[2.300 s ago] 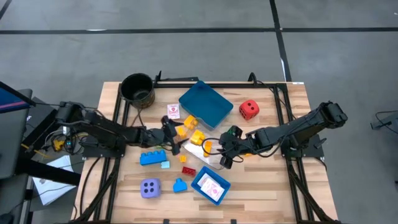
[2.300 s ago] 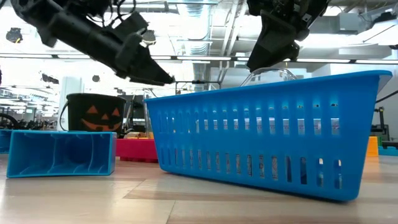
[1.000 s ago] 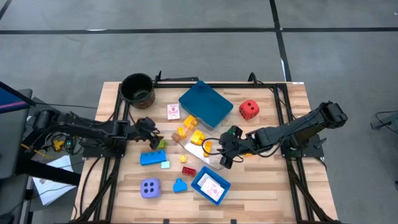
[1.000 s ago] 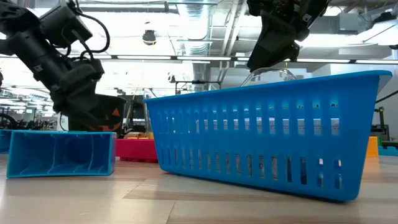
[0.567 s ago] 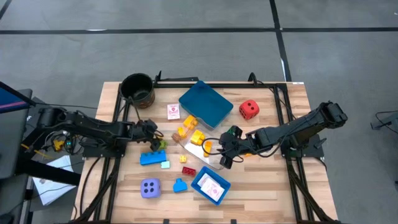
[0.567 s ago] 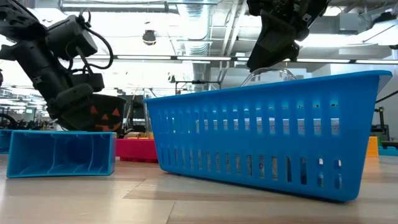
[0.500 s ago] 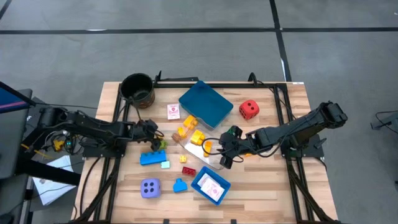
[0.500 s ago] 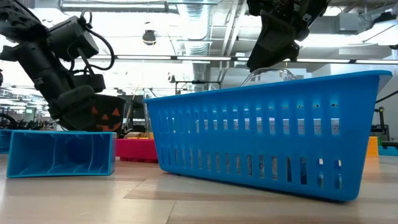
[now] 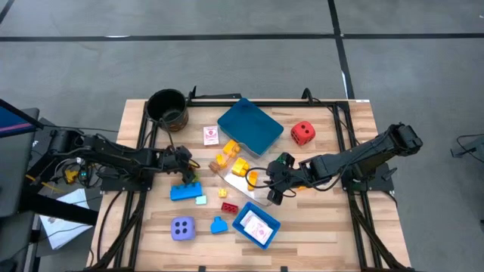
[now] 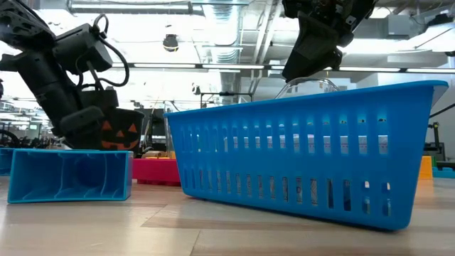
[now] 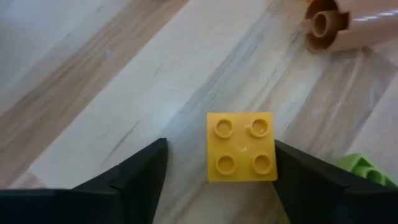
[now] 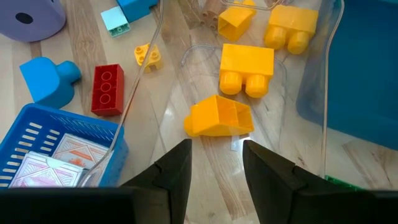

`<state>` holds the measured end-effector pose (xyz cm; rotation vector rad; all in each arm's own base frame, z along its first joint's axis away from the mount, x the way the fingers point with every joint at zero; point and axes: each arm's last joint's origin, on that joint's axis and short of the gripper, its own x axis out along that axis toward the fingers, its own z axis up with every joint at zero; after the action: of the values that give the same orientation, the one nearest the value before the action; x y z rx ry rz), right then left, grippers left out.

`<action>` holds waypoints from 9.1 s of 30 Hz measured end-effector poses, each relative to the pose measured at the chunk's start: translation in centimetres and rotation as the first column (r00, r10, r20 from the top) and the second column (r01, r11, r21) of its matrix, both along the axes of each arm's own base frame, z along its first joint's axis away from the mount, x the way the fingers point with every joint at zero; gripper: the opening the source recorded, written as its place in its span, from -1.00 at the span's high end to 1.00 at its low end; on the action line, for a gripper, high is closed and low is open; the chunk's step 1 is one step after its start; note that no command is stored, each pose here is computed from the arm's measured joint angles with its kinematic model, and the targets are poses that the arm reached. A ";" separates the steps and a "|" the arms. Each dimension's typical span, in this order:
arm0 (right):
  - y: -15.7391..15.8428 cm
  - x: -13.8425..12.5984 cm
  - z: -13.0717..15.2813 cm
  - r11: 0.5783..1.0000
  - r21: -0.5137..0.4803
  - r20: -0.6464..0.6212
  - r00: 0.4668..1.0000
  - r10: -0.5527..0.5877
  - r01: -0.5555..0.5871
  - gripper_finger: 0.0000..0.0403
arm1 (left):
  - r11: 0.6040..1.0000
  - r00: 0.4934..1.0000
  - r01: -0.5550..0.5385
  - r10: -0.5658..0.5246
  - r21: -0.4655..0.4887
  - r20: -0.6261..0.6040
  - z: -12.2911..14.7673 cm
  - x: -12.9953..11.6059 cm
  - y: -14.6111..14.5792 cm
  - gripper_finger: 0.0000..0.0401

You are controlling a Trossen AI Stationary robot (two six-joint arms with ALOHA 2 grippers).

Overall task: Pick & Place Toys
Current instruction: Put the yellow game piece block into the transparent bin, then put the red playing card box into the blue bin

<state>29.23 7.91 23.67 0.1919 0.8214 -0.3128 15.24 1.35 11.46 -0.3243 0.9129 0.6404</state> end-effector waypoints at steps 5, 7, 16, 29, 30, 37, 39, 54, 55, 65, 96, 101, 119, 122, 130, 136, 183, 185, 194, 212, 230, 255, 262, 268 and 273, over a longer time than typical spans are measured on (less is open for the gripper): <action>0.0 0.0 0.0 1.000 0.000 0.000 1.000 0.000 0.000 0.33 | 1.000 1.000 -0.006 0.006 0.019 0.000 0.0 0.0 0.1 0.10; 0.0 0.0 0.0 1.000 0.000 0.000 1.000 0.000 0.000 0.33 | 1.000 1.000 0.006 -0.005 0.029 -0.002 0.1 0.0 0.1 0.27; 0.0 0.0 0.0 1.000 -0.001 -0.001 1.000 0.000 0.000 0.33 | 0.996 1.000 0.015 -0.015 0.093 0.006 0.3 0.2 0.2 0.34; 0.0 0.0 0.0 1.000 -0.001 -0.003 1.000 0.000 0.000 0.33 | 0.988 0.991 0.062 -0.078 0.143 0.111 1.0 1.3 0.2 0.34; 0.0 0.0 0.0 1.000 -0.001 -0.003 1.000 0.000 0.000 0.33 | 0.988 0.990 0.061 -0.079 0.144 0.120 1.1 1.4 0.2 0.34; 0.0 0.0 0.0 1.000 -0.002 -0.004 1.000 0.000 0.000 0.33 | 0.980 0.976 0.086 -0.119 0.179 0.182 1.6 2.0 0.2 0.34; 0.0 0.0 0.0 1.000 -0.002 -0.005 1.000 0.000 0.000 0.33 | 0.977 0.969 0.098 -0.137 0.189 0.206 1.9 2.2 0.0 0.34; 0.0 -0.1 -0.1 1.000 -0.005 -0.013 1.000 0.000 0.000 0.33 | 0.936 0.875 0.153 -0.277 0.316 0.397 4.9 2.4 -2.1 0.34; 0.0 -0.1 -0.1 1.000 -0.005 -0.013 1.000 0.000 0.000 0.33 | 0.933 0.863 0.160 -0.291 0.322 0.413 5.2 2.4 -2.3 0.34; 0.0 -0.1 -0.1 1.000 -0.004 -0.010 1.000 0.000 0.000 0.33 | 0.905 0.722 0.248 -0.411 0.346 0.557 6.8 3.2 -4.0 0.34; 0.0 -0.1 -0.1 1.000 -0.004 -0.009 1.000 0.000 0.000 0.33 | 0.878 0.699 0.316 -0.471 0.359 0.538 3.9 9.2 -4.7 0.31; 0.0 -0.1 -0.1 1.000 -0.004 -0.010 1.000 0.000 0.000 0.33 | 0.879 0.699 0.315 -0.471 0.359 0.539 4.0 9.1 -4.7 0.31; 0.0 -0.1 -0.1 1.000 -0.004 -0.010 1.000 0.000 0.000 0.33 | 0.880 0.706 0.313 -0.468 0.358 0.532 4.0 9.1 -4.6 0.20; 0.0 -0.1 -0.1 1.000 -0.004 -0.009 1.000 0.000 0.000 0.33 | 0.880 0.707 0.313 -0.467 0.357 0.531 4.0 9.1 -4.6 0.17; 0.0 -0.1 -0.1 1.000 -0.004 -0.009 1.000 0.000 0.000 0.33 | 0.880 0.707 0.312 -0.467 0.357 0.531 4.0 9.1 -4.5 0.17; 0.0 -0.1 -0.1 1.000 -0.004 -0.009 1.000 0.000 0.000 0.33 | 0.890 0.728 0.267 -0.438 0.371 0.527 4.0 9.1 -4.4 0.17; 0.0 -0.1 -0.1 1.000 -0.005 -0.010 1.000 0.001 -0.001 0.33 | 0.914 0.895 -0.374 0.311 0.157 0.322 -0.6 6.1 7.4 1.00; 0.0 -0.1 -0.1 1.000 -0.005 -0.010 1.000 0.001 -0.001 0.33 | 0.917 0.894 -0.369 0.307 0.149 0.326 -0.7 6.2 7.5 1.00; 0.0 -0.1 -0.1 1.000 -0.005 -0.010 1.000 0.001 -0.001 0.33 | 0.935 0.902 -0.334 0.278 0.124 0.330 -0.7 6.3 7.4 1.00; 0.0 -0.1 -0.1 1.000 -0.005 -0.010 1.000 0.001 -0.001 0.33 | 0.974 0.956 -0.228 0.220 0.018 0.196 -1.1 5.5 6.4 1.00; 0.0 -0.1 -0.1 1.000 -0.004 -0.009 1.000 -0.001 0.001 0.33 | 0.979 0.981 -0.193 0.195 -0.063 0.024 1.9 1.3 2.9 1.00; 0.2 -0.2 -0.1 0.999 0.007 -0.027 0.999 0.037 -0.037 0.33 | 0.957 0.939 -0.214 0.257 -0.195 0.229 6.4 3.3 3.9 0.09; 0.0 -0.1 -0.1 0.999 0.003 -0.030 0.999 0.039 -0.039 0.33 | 0.944 0.950 -0.220 0.264 -0.244 0.164 8.2 4.0 4.9 -0.63; -0.2 -0.1 -0.1 0.999 0.009 -0.036 0.998 0.054 -0.054 0.33 | 0.910 0.935 -0.318 0.347 -0.264 0.069 8.5 4.0 6.2 -0.92; -0.2 -0.1 -0.1 0.998 0.006 -0.040 0.998 0.057 -0.057 0.33 | 0.883 0.920 -0.382 0.391 -0.274 -0.022 6.9 4.5 6.9 -0.94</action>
<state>29.13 7.75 23.53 0.1665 0.8657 -0.2615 19.76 8.24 18.31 -0.7793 0.9119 0.8740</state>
